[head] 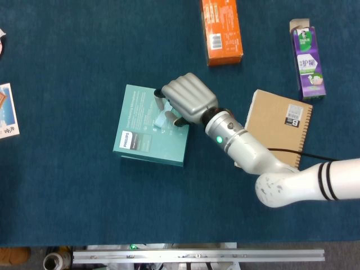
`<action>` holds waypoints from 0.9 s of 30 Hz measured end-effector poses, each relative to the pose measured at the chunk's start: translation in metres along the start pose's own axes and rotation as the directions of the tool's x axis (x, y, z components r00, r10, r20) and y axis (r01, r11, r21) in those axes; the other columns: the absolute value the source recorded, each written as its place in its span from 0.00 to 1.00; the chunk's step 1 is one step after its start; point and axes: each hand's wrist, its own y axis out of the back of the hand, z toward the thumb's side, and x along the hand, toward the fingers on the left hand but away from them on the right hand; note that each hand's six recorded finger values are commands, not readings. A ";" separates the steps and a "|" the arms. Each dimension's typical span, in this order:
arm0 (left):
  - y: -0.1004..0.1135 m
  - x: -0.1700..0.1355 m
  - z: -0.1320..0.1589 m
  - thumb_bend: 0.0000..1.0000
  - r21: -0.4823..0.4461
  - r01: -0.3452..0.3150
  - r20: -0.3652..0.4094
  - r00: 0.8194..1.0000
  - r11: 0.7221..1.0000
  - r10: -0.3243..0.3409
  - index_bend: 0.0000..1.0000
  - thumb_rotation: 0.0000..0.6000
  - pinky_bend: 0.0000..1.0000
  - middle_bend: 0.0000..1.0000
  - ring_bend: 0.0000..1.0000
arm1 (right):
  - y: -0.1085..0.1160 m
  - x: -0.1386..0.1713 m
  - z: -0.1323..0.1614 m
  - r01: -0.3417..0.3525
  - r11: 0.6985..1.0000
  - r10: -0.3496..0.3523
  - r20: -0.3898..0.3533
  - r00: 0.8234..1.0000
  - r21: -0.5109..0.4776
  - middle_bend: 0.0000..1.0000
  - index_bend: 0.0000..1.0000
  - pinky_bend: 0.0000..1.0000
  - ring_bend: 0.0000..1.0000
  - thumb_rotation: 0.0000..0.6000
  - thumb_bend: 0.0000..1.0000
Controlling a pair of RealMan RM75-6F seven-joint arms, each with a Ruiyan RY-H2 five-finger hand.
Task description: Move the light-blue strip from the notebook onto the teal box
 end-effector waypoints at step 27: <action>0.000 0.075 0.046 0.34 0.005 0.133 0.268 0.955 0.991 -0.129 0.19 1.00 0.74 0.63 0.67 | 0.055 0.169 -0.149 0.177 0.968 -0.227 0.324 0.918 0.179 0.81 0.54 1.00 0.84 1.00 0.41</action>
